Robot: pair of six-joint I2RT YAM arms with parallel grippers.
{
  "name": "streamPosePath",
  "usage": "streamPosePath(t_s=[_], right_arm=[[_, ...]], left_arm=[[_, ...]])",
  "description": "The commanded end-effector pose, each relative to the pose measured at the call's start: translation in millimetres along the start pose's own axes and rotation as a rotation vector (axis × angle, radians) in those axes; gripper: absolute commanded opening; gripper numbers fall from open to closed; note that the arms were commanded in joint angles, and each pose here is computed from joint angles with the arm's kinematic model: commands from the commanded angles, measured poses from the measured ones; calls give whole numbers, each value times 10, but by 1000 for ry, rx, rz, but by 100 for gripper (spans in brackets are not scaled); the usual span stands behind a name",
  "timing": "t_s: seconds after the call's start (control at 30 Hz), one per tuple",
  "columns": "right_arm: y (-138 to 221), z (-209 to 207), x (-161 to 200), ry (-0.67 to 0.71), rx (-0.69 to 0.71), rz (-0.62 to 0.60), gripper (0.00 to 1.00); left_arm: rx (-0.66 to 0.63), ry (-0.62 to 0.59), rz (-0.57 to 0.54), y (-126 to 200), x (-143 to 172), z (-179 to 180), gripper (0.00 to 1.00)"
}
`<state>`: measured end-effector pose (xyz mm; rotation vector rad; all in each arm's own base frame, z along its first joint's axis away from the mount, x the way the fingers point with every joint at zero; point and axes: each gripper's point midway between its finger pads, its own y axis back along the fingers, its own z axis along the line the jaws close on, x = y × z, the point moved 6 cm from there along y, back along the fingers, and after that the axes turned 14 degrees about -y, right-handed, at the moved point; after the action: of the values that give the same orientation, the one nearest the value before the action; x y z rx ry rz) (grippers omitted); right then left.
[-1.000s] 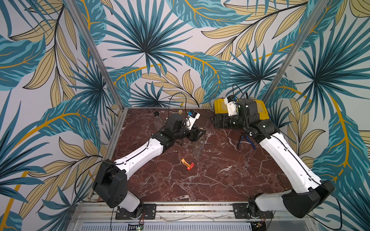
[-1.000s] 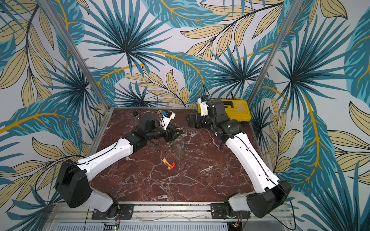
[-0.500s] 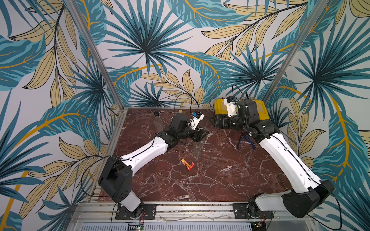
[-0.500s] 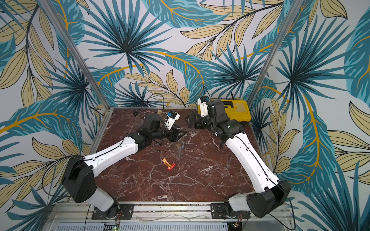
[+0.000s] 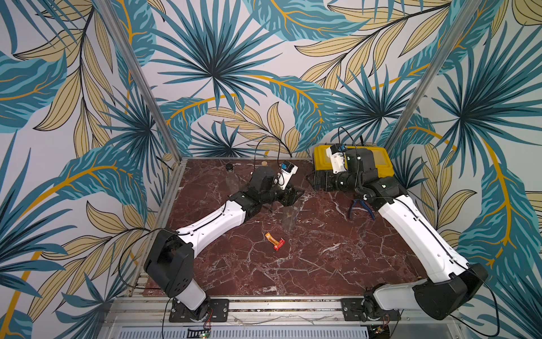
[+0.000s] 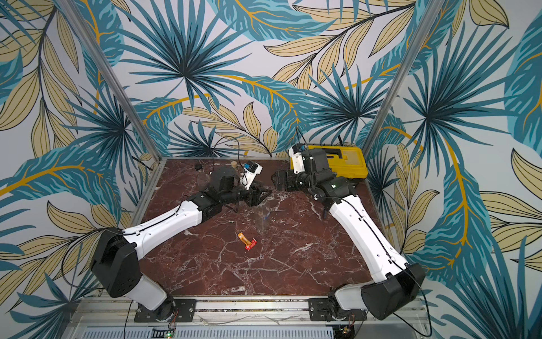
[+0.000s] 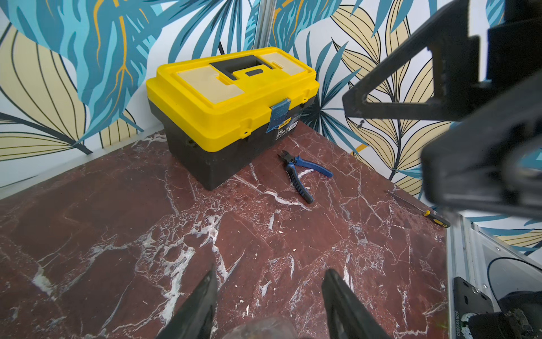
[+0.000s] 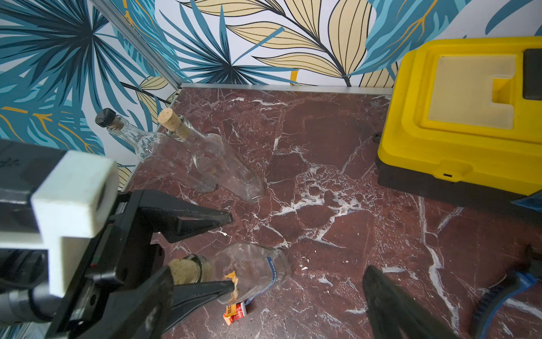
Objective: Remove the label from the bottle
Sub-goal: Hold the bottle at the center of the board.
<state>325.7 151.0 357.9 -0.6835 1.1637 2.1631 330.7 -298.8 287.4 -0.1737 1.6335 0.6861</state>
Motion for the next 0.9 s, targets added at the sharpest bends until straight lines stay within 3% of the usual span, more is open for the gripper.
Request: streamPosePath(t_s=[0.0, 0.47, 0.87], right_arm=[[2, 6, 16, -3, -19, -1, 99], [-28, 4, 46, -7, -31, 15, 99], [-36, -7, 77, -9, -35, 17, 99]], left_arm=[[-6, 0, -9, -44, 30, 10, 58], [-18, 21, 16, -66, 160, -2, 56], [-31, 47, 28, -72, 233, -9, 36]])
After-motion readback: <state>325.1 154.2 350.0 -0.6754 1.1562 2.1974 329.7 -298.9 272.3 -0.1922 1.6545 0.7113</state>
